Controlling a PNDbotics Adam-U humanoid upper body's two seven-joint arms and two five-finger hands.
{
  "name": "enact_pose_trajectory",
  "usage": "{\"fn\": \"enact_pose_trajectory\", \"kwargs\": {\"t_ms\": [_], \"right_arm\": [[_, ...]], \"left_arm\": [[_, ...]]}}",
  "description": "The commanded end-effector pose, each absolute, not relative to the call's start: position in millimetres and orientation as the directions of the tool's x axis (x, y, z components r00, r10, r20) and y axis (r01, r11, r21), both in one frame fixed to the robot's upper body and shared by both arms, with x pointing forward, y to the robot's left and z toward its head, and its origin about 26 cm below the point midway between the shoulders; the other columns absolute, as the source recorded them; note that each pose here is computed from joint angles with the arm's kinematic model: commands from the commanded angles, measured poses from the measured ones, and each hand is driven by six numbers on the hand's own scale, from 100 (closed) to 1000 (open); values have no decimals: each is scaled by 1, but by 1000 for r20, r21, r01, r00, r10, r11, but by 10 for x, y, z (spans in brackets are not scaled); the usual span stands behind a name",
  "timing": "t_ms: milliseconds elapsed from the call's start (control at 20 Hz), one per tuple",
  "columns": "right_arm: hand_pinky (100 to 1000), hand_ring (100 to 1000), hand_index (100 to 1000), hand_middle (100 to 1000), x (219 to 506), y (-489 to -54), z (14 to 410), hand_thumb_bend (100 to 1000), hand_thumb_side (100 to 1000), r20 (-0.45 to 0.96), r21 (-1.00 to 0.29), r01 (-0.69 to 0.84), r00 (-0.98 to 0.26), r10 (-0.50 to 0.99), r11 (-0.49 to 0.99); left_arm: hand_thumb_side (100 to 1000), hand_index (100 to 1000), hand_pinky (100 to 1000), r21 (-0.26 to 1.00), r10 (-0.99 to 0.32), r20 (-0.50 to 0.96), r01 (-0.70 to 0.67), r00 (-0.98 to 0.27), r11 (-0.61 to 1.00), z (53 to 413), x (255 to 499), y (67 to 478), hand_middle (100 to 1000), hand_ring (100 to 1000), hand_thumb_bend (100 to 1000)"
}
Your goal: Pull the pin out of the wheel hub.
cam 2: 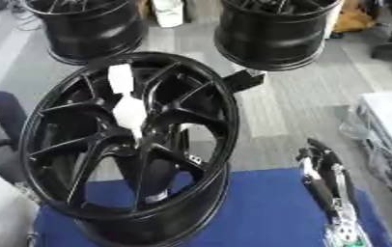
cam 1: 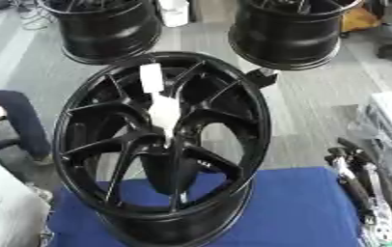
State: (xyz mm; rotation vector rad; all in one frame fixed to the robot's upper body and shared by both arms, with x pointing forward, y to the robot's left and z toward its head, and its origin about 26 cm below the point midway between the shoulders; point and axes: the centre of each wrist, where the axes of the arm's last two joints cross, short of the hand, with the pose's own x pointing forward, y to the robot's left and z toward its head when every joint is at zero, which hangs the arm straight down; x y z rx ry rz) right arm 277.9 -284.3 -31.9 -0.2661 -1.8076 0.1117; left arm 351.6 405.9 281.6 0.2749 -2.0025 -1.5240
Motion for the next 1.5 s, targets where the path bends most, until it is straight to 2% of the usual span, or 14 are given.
{"fn": "enact_pose_trajectory", "kwargs": {"t_ms": [50, 400, 750, 1100, 1300, 1500], "right_arm": [[711, 656, 835, 643, 2816, -2885, -244, 100, 577, 932, -237, 110, -255, 258, 965], [711, 656, 835, 642, 2809, -2860, -257, 100, 582, 934, -238, 93, -252, 254, 967], [710, 655, 835, 642, 2826, -2822, -253, 100, 585, 934, -234, 76, -258, 246, 969], [710, 655, 834, 642, 2841, -2803, -244, 100, 584, 934, -231, 66, -264, 241, 971], [710, 655, 834, 641, 2848, -2793, -240, 100, 584, 934, -230, 63, -267, 238, 971], [710, 655, 833, 641, 2855, -2780, -237, 100, 584, 934, -229, 57, -269, 236, 972]], "left_arm": [[604, 860, 670, 970, -483, 242, 217, -842, 108, 2874, 3702, 3963, 764, 557, 583], [600, 860, 662, 970, -367, 158, 213, -917, -115, 2745, 4203, 3319, 762, 553, 600], [590, 860, 644, 968, -399, 126, 201, -908, -150, 2520, 4495, 2935, 761, 543, 670], [547, 872, 642, 964, -412, 112, 199, -904, -175, 2250, 4618, 2675, 783, 544, 778], [538, 869, 635, 962, -419, 98, 193, -903, -192, 2167, 4642, 2607, 785, 537, 782], [516, 836, 612, 977, -451, 96, 171, -887, -127, 2088, 4657, 2584, 758, 505, 766]]}}
